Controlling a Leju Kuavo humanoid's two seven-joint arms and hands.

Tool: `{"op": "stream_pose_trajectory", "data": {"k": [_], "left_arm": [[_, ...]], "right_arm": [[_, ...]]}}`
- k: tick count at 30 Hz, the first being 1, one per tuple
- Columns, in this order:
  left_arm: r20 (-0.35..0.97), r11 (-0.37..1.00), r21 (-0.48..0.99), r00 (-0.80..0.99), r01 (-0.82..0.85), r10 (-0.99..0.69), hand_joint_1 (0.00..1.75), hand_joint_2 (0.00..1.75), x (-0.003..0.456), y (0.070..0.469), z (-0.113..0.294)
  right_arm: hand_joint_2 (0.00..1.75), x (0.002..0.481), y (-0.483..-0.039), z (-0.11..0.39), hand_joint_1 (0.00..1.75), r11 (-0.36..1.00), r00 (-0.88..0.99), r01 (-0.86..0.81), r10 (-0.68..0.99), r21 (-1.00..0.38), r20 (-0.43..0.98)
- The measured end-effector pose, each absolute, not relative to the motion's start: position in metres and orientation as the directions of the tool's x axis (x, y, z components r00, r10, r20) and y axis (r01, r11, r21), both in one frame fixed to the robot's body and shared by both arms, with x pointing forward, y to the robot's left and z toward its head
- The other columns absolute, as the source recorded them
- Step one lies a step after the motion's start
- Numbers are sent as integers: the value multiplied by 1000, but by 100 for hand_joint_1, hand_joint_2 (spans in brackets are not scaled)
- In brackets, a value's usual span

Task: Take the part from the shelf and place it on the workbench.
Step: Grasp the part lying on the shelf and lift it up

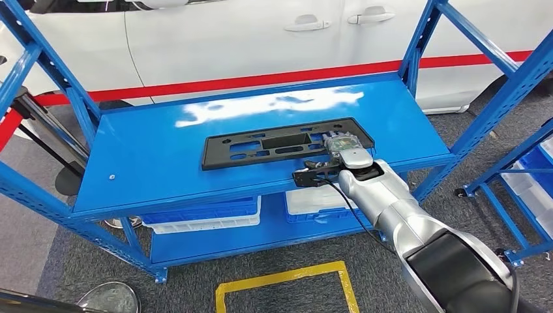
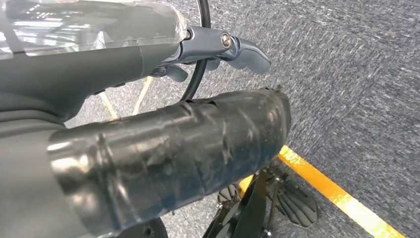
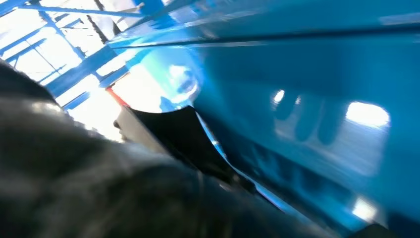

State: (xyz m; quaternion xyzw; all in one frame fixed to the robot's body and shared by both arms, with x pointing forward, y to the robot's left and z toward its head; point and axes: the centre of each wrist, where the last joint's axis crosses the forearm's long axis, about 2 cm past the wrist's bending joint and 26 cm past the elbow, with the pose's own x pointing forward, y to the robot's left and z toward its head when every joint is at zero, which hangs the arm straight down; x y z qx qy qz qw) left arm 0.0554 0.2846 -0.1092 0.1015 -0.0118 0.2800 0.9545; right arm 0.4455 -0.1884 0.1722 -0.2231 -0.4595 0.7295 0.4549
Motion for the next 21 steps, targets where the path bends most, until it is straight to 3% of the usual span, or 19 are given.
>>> {"op": "stream_pose_trajectory", "data": {"k": [21], "left_arm": [[110,804,186,825,-565,555,0,0,54,284,-109]], "right_arm": [[0,443,-187,169,0,-174,-491,-464,867,-868,89]]}}
